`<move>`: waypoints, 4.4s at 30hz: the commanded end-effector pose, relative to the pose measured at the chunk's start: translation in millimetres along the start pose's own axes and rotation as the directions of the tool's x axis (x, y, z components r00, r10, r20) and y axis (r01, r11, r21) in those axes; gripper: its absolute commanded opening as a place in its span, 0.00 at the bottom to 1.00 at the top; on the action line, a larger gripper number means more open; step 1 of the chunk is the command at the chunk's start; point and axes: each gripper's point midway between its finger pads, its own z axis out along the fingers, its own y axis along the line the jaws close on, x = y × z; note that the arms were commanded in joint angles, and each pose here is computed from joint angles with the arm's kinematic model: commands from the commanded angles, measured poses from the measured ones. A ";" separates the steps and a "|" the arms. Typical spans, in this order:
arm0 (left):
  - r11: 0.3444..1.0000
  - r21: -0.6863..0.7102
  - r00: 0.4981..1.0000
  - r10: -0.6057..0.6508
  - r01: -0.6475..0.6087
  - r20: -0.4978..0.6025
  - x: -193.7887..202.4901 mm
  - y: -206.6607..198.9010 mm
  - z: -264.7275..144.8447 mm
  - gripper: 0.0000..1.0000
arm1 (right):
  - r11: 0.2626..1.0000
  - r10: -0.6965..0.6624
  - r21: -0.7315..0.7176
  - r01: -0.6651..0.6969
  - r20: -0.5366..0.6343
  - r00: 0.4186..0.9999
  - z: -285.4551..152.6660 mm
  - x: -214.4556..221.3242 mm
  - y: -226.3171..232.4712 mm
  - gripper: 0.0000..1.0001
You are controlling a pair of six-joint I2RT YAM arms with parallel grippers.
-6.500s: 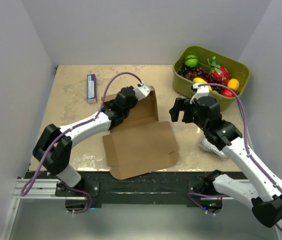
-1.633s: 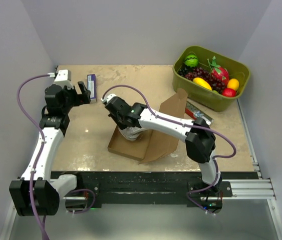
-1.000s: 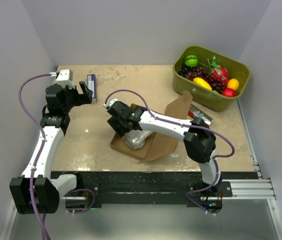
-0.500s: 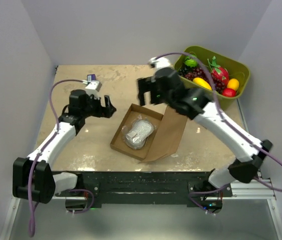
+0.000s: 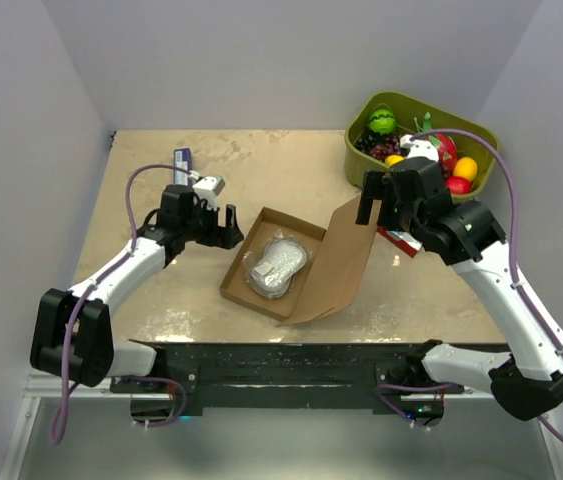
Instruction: Fold the paper box
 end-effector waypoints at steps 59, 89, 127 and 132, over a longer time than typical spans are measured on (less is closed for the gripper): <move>0.998 -0.047 0.955 0.052 -0.040 0.291 -69.4 13.7 -57.7 0.93 | 0.976 -0.121 -0.121 0.178 0.377 0.918 35.0 -104.8 49.1 0.99; 0.919 0.068 0.830 0.317 -0.388 0.459 -160.8 40.8 -13.8 0.95 | 0.988 -0.068 -0.127 0.084 0.124 0.990 127.9 26.6 7.5 0.95; 0.940 0.038 0.869 0.298 -0.340 0.395 -133.4 -27.3 37.4 0.00 | 0.970 0.046 -0.242 0.000 0.185 0.982 132.8 0.4 39.2 0.03; 0.958 -0.017 0.849 0.261 -0.286 0.459 -136.6 -37.0 32.1 0.00 | 0.978 0.095 -0.204 -0.033 0.302 0.949 126.7 -30.6 41.0 0.02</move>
